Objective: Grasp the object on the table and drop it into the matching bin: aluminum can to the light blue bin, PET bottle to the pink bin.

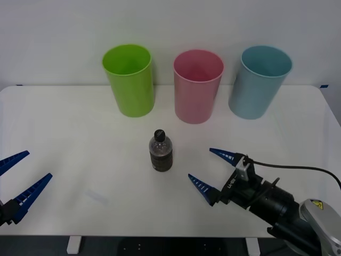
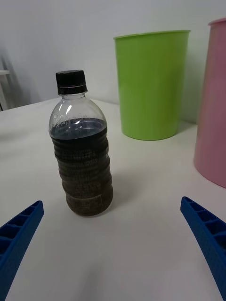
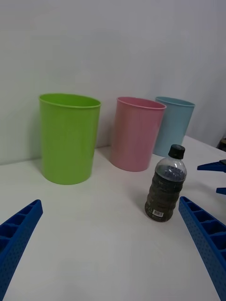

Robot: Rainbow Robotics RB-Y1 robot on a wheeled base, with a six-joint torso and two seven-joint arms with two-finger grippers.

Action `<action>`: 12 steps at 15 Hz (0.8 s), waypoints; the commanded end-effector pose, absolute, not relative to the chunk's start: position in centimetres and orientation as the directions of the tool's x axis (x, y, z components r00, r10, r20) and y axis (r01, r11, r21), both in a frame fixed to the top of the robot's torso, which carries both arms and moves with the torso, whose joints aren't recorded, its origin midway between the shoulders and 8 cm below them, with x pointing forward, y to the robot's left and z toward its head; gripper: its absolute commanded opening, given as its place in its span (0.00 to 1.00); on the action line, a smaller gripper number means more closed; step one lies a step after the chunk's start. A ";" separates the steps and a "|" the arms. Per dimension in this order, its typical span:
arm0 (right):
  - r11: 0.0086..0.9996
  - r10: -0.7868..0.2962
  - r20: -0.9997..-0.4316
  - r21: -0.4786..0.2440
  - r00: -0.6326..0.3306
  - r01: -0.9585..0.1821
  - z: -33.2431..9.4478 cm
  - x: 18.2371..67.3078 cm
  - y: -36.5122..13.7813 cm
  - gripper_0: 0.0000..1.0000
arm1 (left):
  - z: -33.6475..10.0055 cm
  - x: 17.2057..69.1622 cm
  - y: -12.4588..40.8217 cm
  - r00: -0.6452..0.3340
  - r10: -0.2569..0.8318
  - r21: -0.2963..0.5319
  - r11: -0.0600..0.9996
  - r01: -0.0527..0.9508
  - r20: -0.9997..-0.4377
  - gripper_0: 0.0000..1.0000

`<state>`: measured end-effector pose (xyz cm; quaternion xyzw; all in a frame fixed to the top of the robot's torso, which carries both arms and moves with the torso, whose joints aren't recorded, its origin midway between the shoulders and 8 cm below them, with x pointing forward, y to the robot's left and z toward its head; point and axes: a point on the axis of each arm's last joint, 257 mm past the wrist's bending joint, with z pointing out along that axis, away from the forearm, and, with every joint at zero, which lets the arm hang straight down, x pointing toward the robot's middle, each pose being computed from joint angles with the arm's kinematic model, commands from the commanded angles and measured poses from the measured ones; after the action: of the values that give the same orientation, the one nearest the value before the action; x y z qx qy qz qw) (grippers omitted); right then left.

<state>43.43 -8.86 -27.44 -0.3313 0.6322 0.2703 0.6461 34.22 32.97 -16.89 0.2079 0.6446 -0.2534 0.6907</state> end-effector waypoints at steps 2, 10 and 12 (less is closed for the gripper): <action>0.645 -0.080 -0.995 -0.092 0.052 -0.759 -27.7 44.3 -5.6 1.00 | -16.9 34.2 33.0 0.041 -0.082 -0.039 0.785 0.618 -0.996 1.00; 0.613 -0.105 -0.993 -0.100 0.045 -0.784 -28.5 46.9 -0.3 1.00 | -16.9 34.2 33.0 0.041 -0.082 -0.039 0.785 0.618 -0.996 1.00; 0.616 -0.113 -0.993 -0.105 0.045 -0.781 -28.6 47.7 0.7 1.00 | -16.9 34.2 33.0 0.041 -0.082 -0.039 0.785 0.618 -0.996 1.00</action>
<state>47.48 0.42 -28.40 -0.3491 0.6369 0.2651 0.6342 34.23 32.97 -16.89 0.2080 0.6445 -0.2535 0.6907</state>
